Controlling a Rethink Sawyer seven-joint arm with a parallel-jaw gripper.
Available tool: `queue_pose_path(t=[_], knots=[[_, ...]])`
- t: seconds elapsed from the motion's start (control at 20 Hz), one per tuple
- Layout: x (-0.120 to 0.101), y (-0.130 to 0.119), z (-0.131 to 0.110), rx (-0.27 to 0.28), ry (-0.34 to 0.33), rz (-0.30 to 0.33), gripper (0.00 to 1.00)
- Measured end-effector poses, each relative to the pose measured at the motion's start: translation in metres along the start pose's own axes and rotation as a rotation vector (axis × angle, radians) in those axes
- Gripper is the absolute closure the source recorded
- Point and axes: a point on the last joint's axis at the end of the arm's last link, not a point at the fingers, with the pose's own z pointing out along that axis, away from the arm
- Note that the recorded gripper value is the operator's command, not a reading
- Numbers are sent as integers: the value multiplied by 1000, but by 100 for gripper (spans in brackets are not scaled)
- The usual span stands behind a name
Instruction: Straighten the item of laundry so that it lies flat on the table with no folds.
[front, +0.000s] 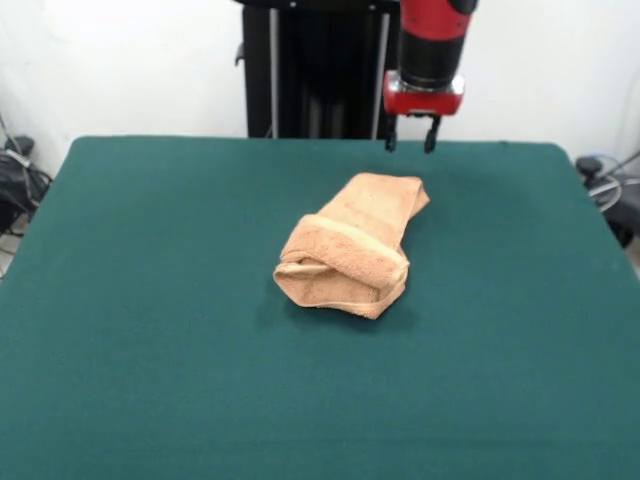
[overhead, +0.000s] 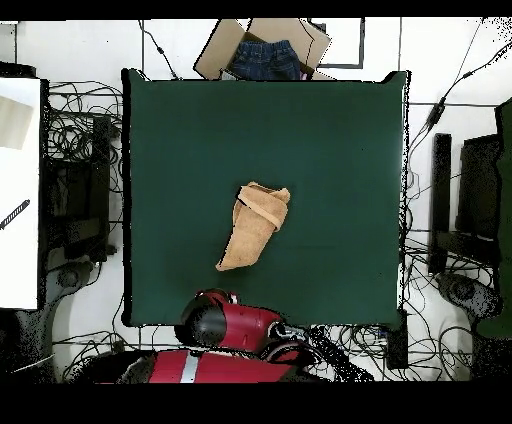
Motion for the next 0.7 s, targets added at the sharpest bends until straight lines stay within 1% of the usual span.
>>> queue_pose_path(t=[0.35,0.7], knots=[[-13,-5,19,-1,0,4,0],[-19,-7,33,-3,-11,-25,0]])
